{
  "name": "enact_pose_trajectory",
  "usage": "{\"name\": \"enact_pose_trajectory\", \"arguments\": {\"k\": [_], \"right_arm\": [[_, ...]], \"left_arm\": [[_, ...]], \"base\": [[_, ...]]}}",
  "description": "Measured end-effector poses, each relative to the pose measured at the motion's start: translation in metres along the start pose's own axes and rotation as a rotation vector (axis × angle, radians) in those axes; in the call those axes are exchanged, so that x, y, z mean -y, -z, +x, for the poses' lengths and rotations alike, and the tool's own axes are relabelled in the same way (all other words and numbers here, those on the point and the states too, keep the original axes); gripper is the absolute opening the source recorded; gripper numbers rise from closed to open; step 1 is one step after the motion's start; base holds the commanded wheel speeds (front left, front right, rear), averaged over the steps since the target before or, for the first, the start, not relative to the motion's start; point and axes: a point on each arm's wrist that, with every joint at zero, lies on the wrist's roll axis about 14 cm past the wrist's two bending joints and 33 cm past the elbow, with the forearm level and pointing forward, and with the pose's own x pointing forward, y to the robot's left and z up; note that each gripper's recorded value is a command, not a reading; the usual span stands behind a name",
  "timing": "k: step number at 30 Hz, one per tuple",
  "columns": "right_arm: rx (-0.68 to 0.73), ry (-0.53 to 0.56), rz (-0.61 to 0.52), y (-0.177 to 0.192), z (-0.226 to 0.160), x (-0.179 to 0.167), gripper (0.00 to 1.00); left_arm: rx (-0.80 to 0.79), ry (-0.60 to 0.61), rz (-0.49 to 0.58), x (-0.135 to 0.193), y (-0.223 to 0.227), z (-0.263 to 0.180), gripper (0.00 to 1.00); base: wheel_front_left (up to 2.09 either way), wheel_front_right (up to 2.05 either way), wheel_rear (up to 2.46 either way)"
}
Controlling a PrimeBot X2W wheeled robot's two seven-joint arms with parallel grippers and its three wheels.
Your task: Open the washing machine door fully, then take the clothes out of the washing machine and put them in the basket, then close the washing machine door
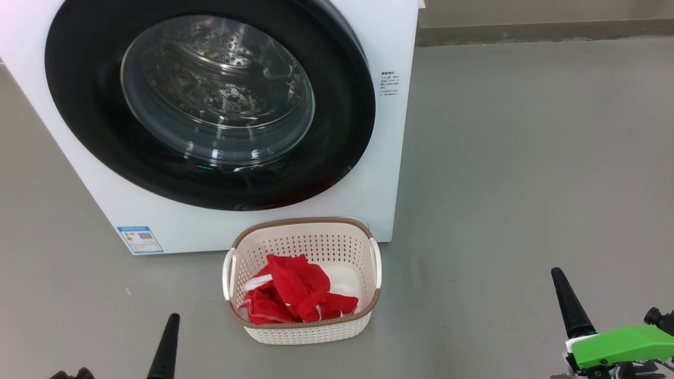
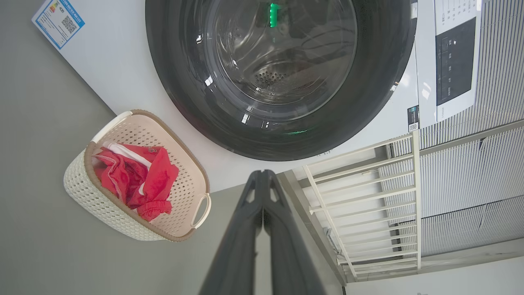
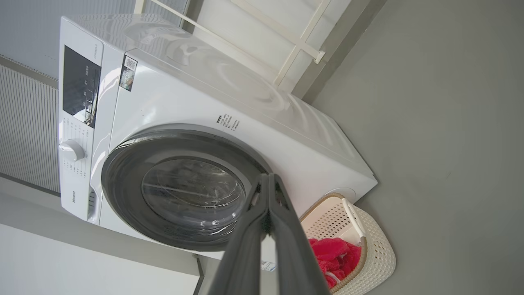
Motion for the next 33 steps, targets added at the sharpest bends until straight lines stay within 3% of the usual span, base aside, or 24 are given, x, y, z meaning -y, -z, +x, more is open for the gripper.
{"name": "enact_pose_trajectory", "arguments": {"k": [33], "right_arm": [[-0.032, -0.028, 0.386, 0.0, 0.02, -0.008, 0.0]], "left_arm": [[-0.022, 0.054, -0.368, 0.01, -0.005, 0.018, 0.0]], "base": [[0.0, 0.0, 0.0]]}}
